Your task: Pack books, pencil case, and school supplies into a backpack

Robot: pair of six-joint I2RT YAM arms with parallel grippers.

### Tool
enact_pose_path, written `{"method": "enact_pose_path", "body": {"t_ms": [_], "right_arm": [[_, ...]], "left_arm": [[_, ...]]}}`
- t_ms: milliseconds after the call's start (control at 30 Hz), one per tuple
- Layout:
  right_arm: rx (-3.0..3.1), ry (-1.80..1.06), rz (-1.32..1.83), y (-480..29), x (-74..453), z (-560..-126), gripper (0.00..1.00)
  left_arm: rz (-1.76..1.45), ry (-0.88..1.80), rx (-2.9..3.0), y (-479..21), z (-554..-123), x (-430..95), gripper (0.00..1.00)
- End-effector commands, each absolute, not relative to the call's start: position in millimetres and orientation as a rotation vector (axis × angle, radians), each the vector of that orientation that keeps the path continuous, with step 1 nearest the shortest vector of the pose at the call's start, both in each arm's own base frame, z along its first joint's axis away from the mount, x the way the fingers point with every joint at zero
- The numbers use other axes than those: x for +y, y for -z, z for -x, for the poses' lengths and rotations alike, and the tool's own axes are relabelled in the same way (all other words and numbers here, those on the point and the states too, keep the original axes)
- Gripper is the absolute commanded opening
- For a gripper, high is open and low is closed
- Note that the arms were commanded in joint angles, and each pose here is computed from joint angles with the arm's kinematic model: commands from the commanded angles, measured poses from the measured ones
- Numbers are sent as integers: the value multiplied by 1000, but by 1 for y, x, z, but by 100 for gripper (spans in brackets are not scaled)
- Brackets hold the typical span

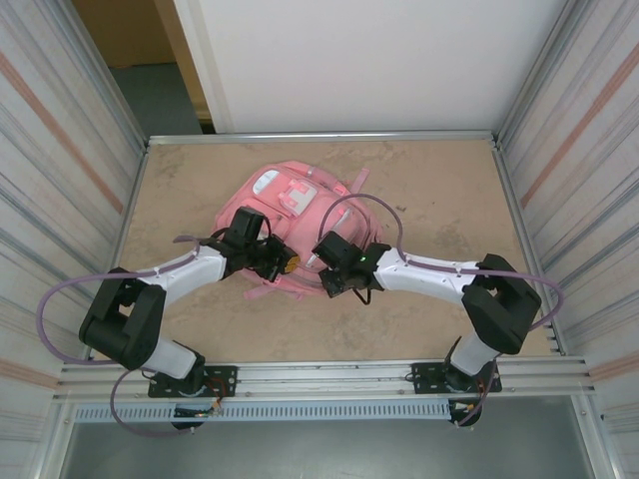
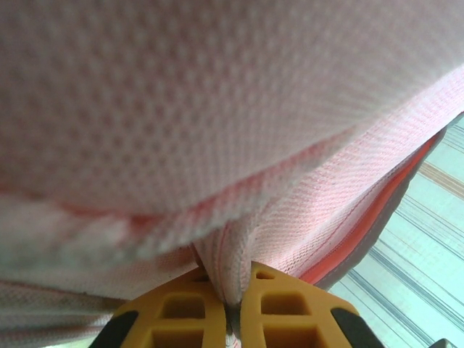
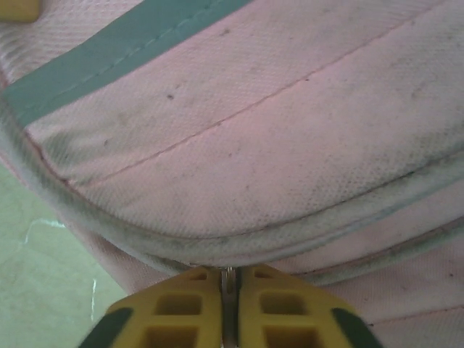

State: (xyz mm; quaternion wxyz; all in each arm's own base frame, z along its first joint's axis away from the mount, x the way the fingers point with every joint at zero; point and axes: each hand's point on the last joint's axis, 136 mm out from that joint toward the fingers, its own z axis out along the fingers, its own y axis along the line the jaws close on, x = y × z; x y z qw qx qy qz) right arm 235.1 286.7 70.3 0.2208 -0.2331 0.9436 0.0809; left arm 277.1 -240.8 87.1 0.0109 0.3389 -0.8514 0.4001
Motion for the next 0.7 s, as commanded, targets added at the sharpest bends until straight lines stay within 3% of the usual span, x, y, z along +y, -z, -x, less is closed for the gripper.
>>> {"method": "enact_pose_path", "body": {"t_ms": [0, 267, 367, 467, 633, 667], "right_arm": [[2554, -83, 564, -82, 274, -250, 0], [2599, -84, 526, -85, 229, -254, 0], [2620, -129, 510, -81, 219, -260, 0], [2596, -212, 573, -89, 233, -255, 0], [2553, -293, 687, -91, 273, -242, 0], [2553, -309, 694, -89, 283, -242, 0]], "left_arm": [[-974, -1248, -2690, -91, -270, -240, 0], [-822, -1128, -2849, -90, -283, -217, 0], [-713, -914, -3044, -84, -301, -195, 0], [-612, -836, -3085, -73, -327, -183, 0], [-621, -997, -2994, -67, -372, -177, 0], [-644, -1017, -2998, -71, -381, -172, 5]]}}
